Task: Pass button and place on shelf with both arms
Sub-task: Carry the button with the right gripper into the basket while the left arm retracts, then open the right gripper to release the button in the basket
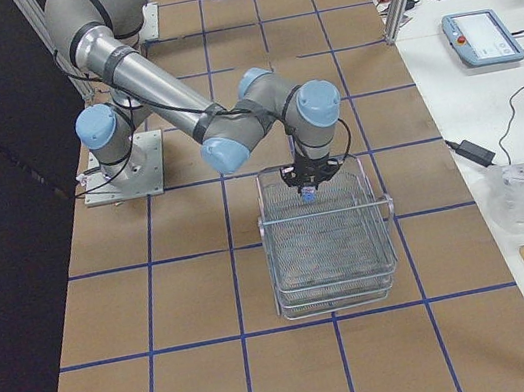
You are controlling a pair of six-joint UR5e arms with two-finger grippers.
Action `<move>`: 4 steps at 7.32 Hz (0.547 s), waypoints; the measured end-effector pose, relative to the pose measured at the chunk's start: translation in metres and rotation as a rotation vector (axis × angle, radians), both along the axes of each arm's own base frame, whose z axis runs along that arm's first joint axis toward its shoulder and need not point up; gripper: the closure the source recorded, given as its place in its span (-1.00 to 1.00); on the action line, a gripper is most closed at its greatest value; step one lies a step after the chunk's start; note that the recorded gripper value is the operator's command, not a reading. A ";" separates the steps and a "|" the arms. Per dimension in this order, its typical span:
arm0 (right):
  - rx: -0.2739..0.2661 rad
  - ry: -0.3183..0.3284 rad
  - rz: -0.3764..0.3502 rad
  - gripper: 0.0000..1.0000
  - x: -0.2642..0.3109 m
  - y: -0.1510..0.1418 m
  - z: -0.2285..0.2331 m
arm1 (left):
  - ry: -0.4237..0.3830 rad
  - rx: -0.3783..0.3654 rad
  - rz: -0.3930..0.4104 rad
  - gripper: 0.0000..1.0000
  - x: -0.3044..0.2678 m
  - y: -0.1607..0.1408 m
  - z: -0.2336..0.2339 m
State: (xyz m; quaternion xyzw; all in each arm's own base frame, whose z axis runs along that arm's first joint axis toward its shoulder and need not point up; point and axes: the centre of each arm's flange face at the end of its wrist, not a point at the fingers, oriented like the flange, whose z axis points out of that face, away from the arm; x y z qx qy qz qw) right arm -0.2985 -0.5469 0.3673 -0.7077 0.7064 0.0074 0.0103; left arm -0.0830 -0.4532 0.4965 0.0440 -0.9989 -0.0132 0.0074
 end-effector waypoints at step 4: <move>-0.059 0.012 -0.170 -1.00 0.147 -0.002 0.088 | 0.001 0.006 -0.043 -1.00 -0.005 0.006 -0.005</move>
